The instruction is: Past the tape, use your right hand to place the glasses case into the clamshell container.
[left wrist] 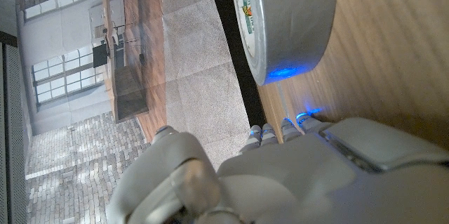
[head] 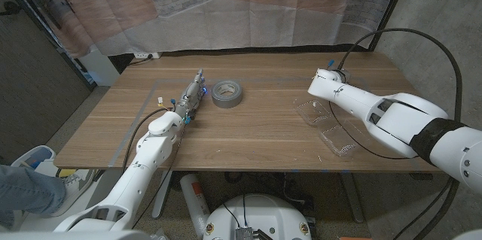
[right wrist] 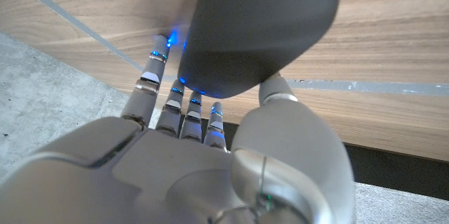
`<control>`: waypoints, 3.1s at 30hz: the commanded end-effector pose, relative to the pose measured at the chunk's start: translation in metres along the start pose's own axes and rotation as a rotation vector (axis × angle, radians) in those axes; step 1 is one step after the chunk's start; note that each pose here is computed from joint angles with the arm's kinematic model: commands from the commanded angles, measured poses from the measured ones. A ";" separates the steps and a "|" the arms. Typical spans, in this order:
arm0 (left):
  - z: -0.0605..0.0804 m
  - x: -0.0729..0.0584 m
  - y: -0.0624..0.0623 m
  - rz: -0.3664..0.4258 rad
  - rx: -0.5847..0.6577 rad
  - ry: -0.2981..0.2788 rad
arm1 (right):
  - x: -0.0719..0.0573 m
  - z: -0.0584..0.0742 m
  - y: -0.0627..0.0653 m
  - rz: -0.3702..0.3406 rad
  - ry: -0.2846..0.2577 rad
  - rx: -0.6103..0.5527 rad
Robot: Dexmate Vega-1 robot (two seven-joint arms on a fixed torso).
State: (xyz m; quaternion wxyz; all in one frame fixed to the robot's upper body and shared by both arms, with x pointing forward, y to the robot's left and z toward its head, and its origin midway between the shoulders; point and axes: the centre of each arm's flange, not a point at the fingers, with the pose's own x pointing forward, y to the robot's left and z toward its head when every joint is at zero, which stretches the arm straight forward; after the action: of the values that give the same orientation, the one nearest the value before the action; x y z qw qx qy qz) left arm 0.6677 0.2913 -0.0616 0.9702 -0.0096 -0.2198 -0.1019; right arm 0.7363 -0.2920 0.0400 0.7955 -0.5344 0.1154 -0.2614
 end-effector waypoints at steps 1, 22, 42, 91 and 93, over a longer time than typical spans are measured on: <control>-0.002 0.001 -0.001 0.003 -0.004 0.004 | 0.003 0.002 0.004 0.024 -0.009 0.005; -0.004 0.003 0.000 -0.004 -0.007 0.005 | -0.007 0.005 -0.004 -0.034 -0.046 0.036; -0.005 0.010 -0.003 -0.019 -0.006 0.007 | -0.019 0.005 -0.022 -0.116 -0.094 0.045; 0.001 0.014 -0.005 -0.027 -0.008 -0.019 | -0.056 0.002 -0.049 -0.193 -0.259 0.086; 0.001 0.014 -0.005 -0.028 -0.006 -0.018 | -0.059 0.001 -0.049 -0.206 -0.270 0.083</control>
State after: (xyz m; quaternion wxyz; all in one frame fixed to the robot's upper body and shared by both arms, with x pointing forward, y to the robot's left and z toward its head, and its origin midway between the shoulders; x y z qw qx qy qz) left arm 0.6804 0.2857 -0.0555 0.9673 -0.0111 -0.2259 -0.1151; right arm 0.6848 -0.2768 0.0794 0.7918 -0.5428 -0.0268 -0.2790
